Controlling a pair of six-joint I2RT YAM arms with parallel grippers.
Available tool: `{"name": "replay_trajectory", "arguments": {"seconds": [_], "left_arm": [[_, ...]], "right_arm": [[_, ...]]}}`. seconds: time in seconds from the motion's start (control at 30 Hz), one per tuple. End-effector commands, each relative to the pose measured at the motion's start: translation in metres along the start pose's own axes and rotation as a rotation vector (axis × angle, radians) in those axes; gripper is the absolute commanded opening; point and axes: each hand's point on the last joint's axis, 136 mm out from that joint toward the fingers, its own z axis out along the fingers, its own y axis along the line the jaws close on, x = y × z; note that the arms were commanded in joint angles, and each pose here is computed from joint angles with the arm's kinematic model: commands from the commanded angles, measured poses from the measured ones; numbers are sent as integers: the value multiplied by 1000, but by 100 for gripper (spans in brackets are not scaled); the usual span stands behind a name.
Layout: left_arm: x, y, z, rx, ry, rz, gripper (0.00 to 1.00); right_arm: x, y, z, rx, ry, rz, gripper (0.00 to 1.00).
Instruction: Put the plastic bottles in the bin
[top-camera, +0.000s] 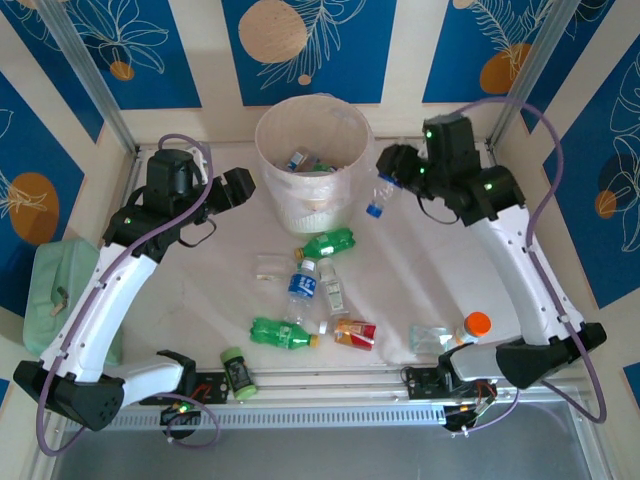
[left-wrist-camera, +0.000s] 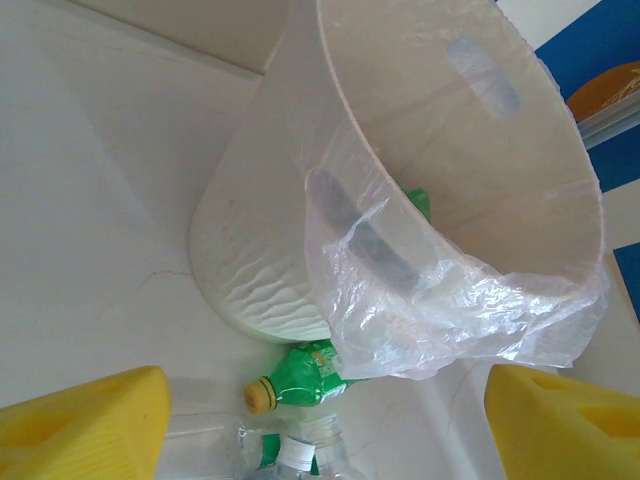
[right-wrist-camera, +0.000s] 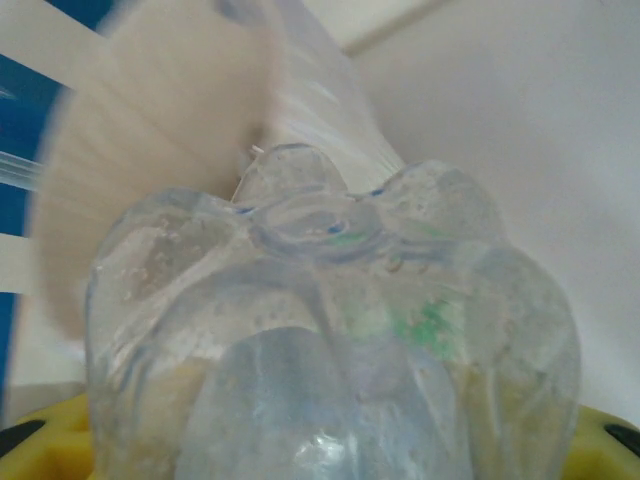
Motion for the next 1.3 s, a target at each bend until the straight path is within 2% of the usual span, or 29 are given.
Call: {"name": "replay_trajectory", "arguments": {"seconds": [0.0,0.23,0.5,0.53,0.63,0.7,0.87,1.07,1.27], "left_arm": [[1,-1,0,23,-5,-31,81],[23,18,8,-18,39,-113,81],[69,45,26,-58,141,-235,81],[75,49,28,-68,153,-252,80],[94,62,34,-109,187,-322,81],[109,71,38,-146,216,-379,81],[143,82,47,-222,278,-457,82],[166,76,60,-281,323,-468,85],[199,74,73,-324,372,-632,86]], "right_arm": [[-13,29,9,-80,28,-22,54],[-43,75,43,-185,37,-48,54],[-46,93,96,-223,123,-56,57],[-45,92,100,-220,130,-55,60],[-41,85,114,-188,147,-49,79],[-39,81,119,-172,154,-45,86],[-37,79,113,-160,152,-53,89],[-23,81,79,-134,123,-119,88],[11,61,42,-120,118,-132,89]]}}
